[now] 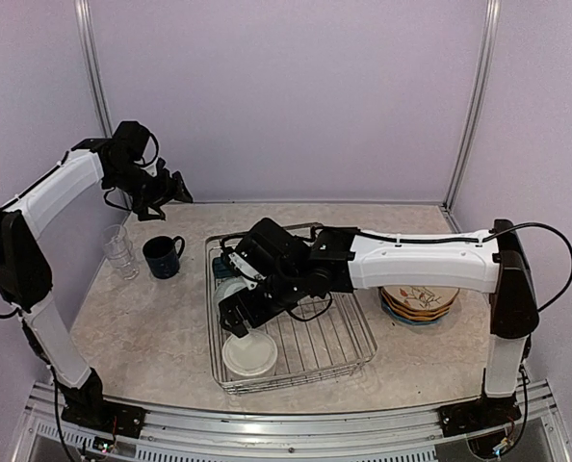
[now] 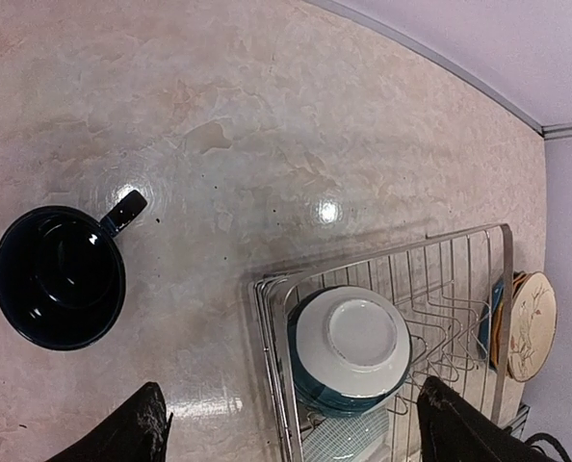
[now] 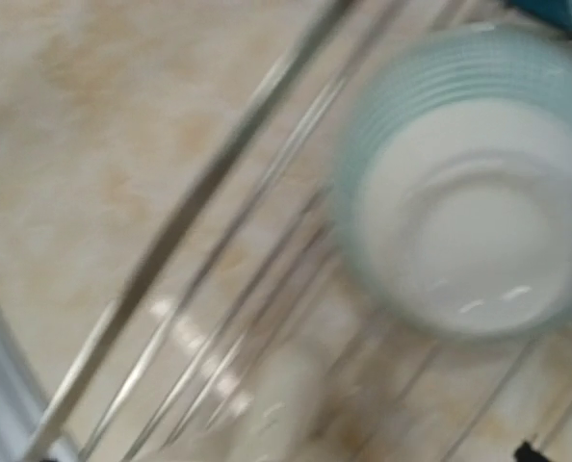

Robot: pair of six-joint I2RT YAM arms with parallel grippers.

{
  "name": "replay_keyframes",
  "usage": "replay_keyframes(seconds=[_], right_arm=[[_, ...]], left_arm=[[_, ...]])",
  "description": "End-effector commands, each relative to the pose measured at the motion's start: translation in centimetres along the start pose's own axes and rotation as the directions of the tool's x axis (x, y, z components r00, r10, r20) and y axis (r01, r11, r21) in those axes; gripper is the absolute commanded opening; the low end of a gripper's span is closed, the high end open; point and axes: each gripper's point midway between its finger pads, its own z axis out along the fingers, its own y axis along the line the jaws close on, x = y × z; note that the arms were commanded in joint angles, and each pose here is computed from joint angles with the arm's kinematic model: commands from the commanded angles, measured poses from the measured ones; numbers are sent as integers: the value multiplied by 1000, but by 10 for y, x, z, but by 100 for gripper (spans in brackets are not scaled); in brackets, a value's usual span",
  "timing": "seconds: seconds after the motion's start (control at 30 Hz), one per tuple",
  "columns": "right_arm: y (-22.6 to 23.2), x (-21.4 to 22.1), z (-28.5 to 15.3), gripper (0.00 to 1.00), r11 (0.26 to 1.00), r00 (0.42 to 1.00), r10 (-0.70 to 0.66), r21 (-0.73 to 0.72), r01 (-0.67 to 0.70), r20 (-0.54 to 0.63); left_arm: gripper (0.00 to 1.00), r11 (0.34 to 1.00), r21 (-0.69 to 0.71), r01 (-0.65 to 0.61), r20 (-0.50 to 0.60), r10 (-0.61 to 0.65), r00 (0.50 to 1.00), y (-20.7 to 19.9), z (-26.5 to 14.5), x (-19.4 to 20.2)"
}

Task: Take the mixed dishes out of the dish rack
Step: Grab the cup from the dish rack.

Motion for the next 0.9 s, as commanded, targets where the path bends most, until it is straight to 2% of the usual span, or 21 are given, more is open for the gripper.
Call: replay_keyframes(seconds=[0.0,0.17,0.4,0.5,0.67,0.8,0.87], right_arm=[[-32,-11,10,100,984,1000,20,174,-23,18],[-49,-21,20,100,965,998,59,256,-64,27],[-34,2,35,100,980,990,121,170,-107,-78],[-28,8,34,98,978,984,133,177,-111,-119],[-23,16,36,87,976,968,175,162,-146,-182],[-19,17,42,70,976,949,202,131,-174,-242],[-17,14,43,68,977,946,202,123,-175,-254]], left_arm=[[85,999,13,-33,2,33,999,-8,-1,5],[86,999,19,-30,-17,30,999,-10,5,8],[86,999,29,-27,-21,28,999,-13,4,8],[87,999,34,-27,-24,28,999,-14,4,9],[90,999,34,-30,-22,31,999,-14,4,9],[91,999,39,-29,-29,30,999,-15,5,10],[91,999,41,-30,-30,31,999,-16,5,10]])
